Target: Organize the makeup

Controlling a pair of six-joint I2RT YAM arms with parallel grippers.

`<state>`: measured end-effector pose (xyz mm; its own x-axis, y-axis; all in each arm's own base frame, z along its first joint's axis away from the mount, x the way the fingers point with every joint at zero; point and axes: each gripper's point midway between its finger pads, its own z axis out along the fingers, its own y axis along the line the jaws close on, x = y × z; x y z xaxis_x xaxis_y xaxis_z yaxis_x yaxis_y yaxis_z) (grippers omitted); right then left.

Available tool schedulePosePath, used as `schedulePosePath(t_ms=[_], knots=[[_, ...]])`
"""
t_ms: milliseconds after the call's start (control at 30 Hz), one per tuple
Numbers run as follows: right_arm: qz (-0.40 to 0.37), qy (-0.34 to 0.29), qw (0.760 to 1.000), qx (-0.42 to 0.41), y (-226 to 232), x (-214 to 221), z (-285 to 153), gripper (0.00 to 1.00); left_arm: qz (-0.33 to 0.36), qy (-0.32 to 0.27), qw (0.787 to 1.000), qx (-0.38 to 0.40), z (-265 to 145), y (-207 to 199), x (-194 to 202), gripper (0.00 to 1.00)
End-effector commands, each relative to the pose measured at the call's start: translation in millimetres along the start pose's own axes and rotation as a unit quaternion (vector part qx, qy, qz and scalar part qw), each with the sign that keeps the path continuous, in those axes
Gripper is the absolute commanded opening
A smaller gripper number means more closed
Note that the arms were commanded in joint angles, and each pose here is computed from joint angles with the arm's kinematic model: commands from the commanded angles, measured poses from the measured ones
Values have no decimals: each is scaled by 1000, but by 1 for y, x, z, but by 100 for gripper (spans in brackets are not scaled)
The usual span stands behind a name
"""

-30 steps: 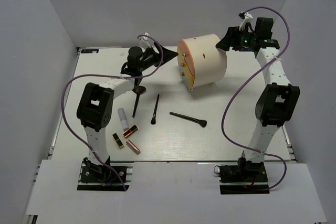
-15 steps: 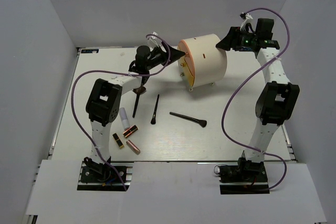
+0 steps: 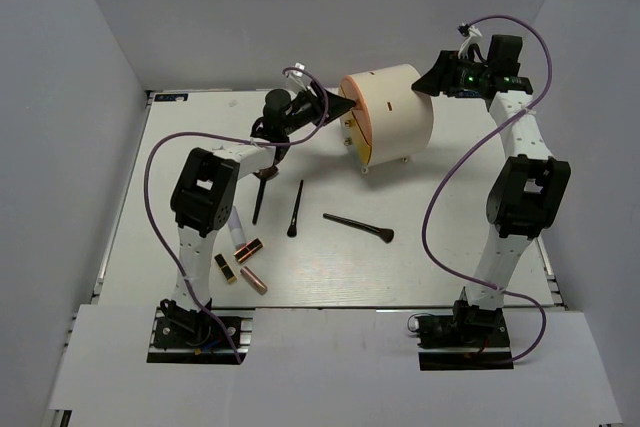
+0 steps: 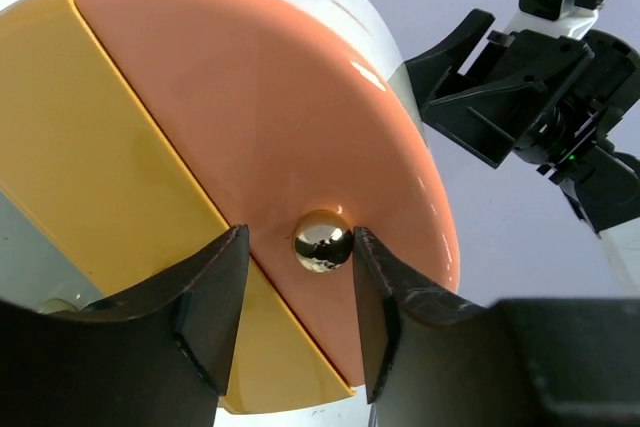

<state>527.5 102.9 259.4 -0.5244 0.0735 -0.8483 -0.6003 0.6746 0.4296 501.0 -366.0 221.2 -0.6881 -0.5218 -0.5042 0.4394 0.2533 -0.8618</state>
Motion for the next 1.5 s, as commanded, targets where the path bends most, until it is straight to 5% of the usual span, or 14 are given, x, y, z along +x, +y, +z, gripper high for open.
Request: schedulePosePath(t_ms=[0, 400, 1100, 1167, 1300, 1467], knots=[[-8, -9, 1000, -1, -3, -5, 1, 66, 9, -9, 999, 30, 8, -22, -7, 52], [-7, -9, 1000, 9, -4, -3, -1, 61, 3, -20, 999, 40, 6, -29, -10, 17], [-8, 2, 996, 88, -37, 5, -8, 60, 12, -54, 998, -12, -59, -10, -38, 15], [-9, 4, 997, 79, -33, 6, -8, 65, 13, -56, 998, -14, -61, -8, -42, 21], [-16, 5, 999, 48, -20, 5, -8, 89, 10, -36, 999, -6, -55, -8, -39, 60], [-21, 0, 999, 25, -10, 0, -10, 89, 11, -34, 999, -6, -52, -11, -43, 79]])
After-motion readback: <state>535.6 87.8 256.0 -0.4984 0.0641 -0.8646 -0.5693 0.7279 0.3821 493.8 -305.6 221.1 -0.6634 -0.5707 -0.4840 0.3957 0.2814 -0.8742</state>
